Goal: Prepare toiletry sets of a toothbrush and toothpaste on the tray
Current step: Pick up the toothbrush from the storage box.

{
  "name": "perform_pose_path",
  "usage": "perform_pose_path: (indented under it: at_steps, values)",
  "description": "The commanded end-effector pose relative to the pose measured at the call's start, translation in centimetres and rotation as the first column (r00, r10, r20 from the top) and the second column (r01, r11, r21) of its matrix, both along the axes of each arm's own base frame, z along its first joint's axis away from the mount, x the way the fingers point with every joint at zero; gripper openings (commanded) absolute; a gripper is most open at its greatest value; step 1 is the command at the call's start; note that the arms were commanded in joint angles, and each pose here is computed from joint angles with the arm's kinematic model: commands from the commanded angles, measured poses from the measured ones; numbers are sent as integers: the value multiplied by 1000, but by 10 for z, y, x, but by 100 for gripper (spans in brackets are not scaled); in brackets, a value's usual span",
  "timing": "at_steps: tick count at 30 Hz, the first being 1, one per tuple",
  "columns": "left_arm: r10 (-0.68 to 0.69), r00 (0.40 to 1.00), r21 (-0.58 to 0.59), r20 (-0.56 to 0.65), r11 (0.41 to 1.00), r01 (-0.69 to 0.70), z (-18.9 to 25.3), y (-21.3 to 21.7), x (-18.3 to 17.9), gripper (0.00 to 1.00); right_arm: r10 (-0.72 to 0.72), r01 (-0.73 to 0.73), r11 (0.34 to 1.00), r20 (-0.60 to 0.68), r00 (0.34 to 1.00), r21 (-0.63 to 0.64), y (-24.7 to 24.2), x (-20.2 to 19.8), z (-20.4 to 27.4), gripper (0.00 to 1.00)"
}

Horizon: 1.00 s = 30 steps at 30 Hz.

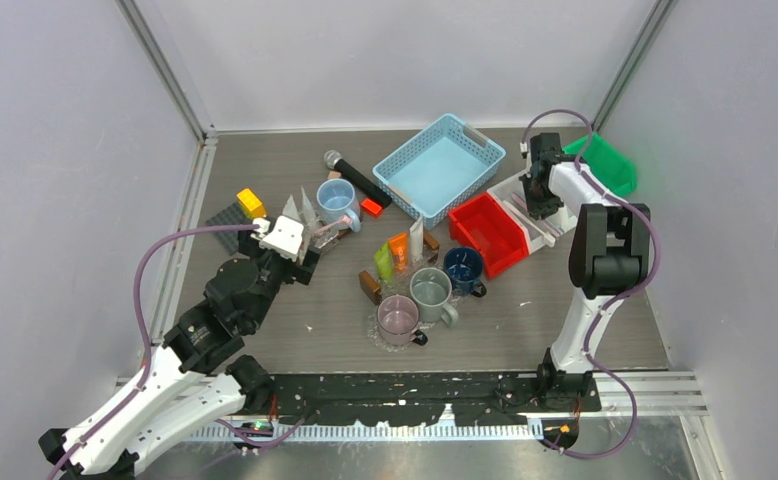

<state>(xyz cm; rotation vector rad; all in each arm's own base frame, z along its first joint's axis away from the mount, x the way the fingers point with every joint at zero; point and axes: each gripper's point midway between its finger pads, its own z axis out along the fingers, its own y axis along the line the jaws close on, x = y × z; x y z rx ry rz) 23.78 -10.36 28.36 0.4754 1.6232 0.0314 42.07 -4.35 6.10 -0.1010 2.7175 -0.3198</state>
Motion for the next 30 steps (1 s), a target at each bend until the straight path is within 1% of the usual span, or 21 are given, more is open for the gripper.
perform_pose_path:
  at_steps: [1,8,16,17,21,23,24,27,30]
  values:
    - [-3,999,-34,39,999,4,11,-2,3,87,22,-22,1000,-6,1000,17,6,1,-7,22]
    - [-4,999,-35,38,999,5,10,-2,2,88,29,-28,999,-48,998,29,8,-4,-21,22]
    - [-3,999,-37,40,999,5,11,-2,2,87,34,-33,999,-72,997,18,6,-7,-29,35]
    - [-3,999,-36,40,999,4,11,-2,2,87,35,-34,999,-70,997,15,6,-6,-27,35]
    - [-4,999,-35,40,999,5,11,-2,2,87,38,-37,999,-56,998,12,5,-5,-21,30]
    - [-4,999,-37,41,999,5,11,-2,2,87,39,-39,999,-44,998,10,5,-4,-14,23]
    - [-3,999,-37,40,999,4,11,-2,2,87,41,-41,999,-34,999,8,5,-4,-8,21]
    - [-5,999,-35,40,999,6,11,-2,2,87,57,-57,998,-15,998,-5,9,-3,8,9]
    - [-5,999,-38,42,999,7,12,-2,1,87,74,-73,997,13,997,-27,14,-4,30,4]
